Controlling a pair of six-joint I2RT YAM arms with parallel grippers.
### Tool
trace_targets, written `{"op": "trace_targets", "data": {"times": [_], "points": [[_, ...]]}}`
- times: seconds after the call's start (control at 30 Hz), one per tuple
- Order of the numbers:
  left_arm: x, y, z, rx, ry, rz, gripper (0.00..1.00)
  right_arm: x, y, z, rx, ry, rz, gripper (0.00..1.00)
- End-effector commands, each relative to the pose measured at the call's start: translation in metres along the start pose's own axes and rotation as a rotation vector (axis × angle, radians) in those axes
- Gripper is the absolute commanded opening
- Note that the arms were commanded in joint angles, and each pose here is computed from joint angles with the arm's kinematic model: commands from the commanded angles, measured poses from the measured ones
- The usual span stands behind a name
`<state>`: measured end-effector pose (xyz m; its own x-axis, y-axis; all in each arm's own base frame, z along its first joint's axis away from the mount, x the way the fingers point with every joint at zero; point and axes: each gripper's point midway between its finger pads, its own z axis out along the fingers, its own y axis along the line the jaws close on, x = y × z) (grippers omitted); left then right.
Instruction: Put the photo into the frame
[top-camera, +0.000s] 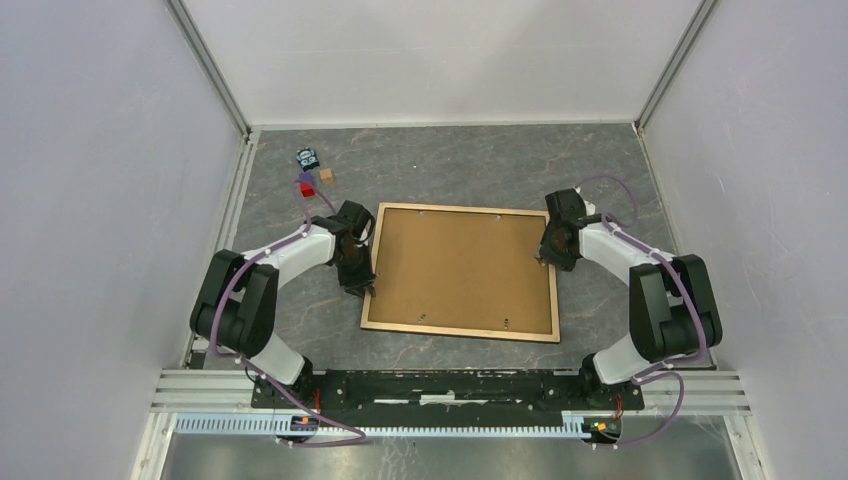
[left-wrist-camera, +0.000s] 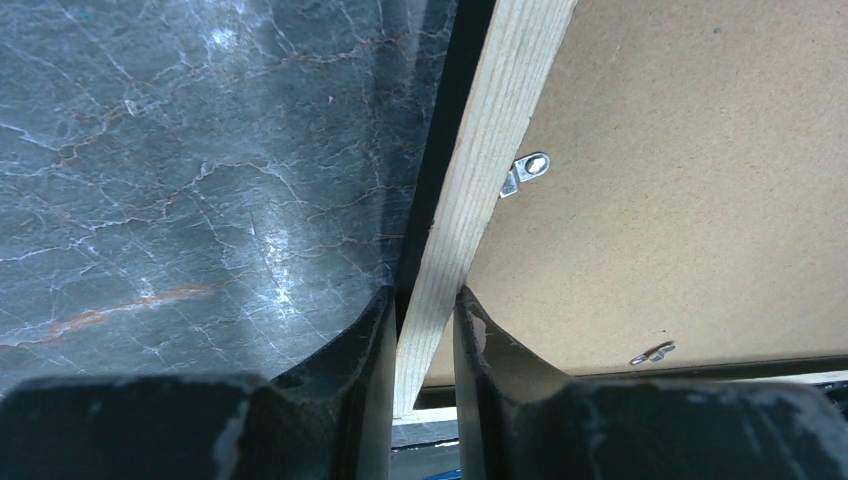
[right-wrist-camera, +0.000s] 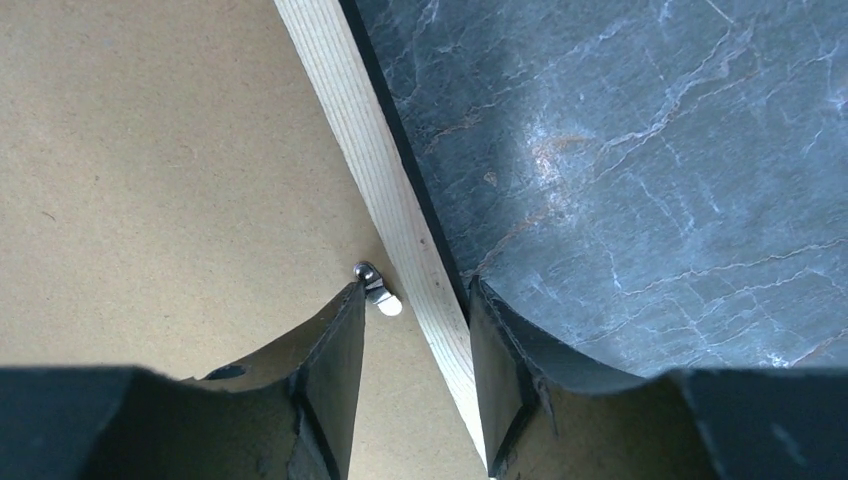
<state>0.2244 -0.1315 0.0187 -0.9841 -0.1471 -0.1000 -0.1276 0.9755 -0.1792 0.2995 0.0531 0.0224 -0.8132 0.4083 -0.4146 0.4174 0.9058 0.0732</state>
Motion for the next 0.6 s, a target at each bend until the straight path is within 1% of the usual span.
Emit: {"op": "trace_targets", "data": {"times": [0.0, 0.2, 0.37, 0.47, 0.57], "points": [[-0.012, 0.003, 0.001, -0.026, -0.035, 0.014, 0.14, 0.024, -0.015, 0.002, 0.043, 0.059, -0.067, 0.44], [-0.013, 0.003, -0.001, -0.027, -0.044, 0.016, 0.14, 0.022, -0.025, 0.013, 0.074, 0.051, -0.191, 0.34], [-0.012, 0.003, -0.002, -0.023, -0.044, 0.019, 0.13, 0.018, -0.023, 0.024, 0.051, 0.043, -0.324, 0.27], [-0.013, 0.002, -0.002, -0.021, -0.049, 0.018, 0.13, 0.016, -0.014, 0.022, -0.001, 0.058, -0.381, 0.29], [-0.012, 0.002, -0.002, -0.017, -0.044, 0.019, 0.13, 0.008, 0.005, 0.009, -0.124, -0.004, -0.409, 0.38]]}}
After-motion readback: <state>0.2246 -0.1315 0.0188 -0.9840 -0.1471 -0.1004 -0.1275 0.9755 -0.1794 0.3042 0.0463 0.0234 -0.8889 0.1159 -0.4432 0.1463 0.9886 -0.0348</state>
